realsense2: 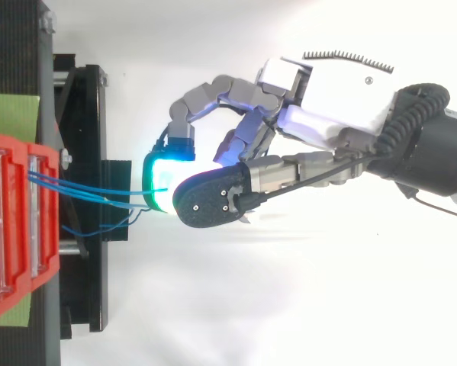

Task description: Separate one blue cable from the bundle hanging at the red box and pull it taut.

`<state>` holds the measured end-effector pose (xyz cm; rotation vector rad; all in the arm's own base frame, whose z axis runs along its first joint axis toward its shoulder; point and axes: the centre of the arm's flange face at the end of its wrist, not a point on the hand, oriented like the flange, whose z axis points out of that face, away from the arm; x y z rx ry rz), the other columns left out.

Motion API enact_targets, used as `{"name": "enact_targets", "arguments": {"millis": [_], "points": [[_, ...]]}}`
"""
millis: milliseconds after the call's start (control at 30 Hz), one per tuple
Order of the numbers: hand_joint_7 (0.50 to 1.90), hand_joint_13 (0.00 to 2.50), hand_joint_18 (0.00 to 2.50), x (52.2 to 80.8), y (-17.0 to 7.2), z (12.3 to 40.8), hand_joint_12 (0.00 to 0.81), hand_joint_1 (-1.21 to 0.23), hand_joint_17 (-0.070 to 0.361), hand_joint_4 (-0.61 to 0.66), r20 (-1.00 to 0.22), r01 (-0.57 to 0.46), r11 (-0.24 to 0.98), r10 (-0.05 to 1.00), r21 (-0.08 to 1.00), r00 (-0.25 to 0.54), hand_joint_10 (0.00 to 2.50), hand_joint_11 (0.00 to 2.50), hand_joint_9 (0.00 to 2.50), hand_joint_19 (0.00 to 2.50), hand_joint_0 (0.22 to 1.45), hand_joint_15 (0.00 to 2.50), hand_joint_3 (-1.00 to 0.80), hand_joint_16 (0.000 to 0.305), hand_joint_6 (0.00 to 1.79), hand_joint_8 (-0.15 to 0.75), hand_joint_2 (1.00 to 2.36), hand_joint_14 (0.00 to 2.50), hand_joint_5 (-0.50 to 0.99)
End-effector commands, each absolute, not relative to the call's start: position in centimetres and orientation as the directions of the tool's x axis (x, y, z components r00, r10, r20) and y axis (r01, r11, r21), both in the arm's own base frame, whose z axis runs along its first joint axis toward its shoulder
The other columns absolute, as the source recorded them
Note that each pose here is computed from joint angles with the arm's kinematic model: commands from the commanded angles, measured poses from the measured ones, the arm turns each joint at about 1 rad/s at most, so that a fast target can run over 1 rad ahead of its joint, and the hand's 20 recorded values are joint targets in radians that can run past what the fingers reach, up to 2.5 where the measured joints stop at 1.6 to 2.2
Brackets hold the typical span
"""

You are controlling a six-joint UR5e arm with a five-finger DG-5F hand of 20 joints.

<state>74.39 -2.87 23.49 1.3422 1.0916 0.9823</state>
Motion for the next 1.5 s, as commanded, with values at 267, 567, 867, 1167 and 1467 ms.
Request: {"name": "enact_targets", "arguments": {"millis": [267,567,867,1167,1467], "points": [[1.14,1.33,0.73,74.39,-2.87,23.47,0.29,-0.68,0.102,-0.18,-0.033,0.07,0.017,0.972,0.997,0.234,0.0,1.66,1.34,0.67,0.75,1.26,-0.27,0.045,0.94,0.224,1.02,0.03,-0.24],[1.14,1.32,0.73,74.38,-2.87,23.58,0.291,-0.68,0.102,-0.17,-0.032,0.068,0.017,0.972,0.998,0.234,0.0,1.66,1.34,0.67,0.75,1.25,-0.27,0.045,0.94,0.219,1.02,0.03,-0.24],[1.15,1.31,0.73,74.39,-2.85,23.47,0.292,-0.68,0.102,-0.17,-0.033,0.07,0.017,0.972,0.997,0.233,0.0,1.66,1.34,0.67,0.75,1.24,-0.27,0.045,0.94,0.22,1.02,0.03,-0.24],[1.14,1.3,0.73,74.39,-2.87,23.47,0.289,-0.68,0.102,-0.17,-0.033,0.07,0.017,0.972,0.997,0.234,0.0,1.65,1.34,0.66,0.74,1.23,-0.27,0.045,0.94,0.222,1.02,0.03,-0.24],[1.14,1.3,0.73,74.39,-2.85,23.47,0.293,-0.68,0.102,-0.17,-0.033,0.07,0.017,0.972,0.997,0.233,0.0,1.65,1.34,0.67,0.74,1.22,-0.26,0.045,0.94,0.226,1.02,0.03,-0.24]]}}
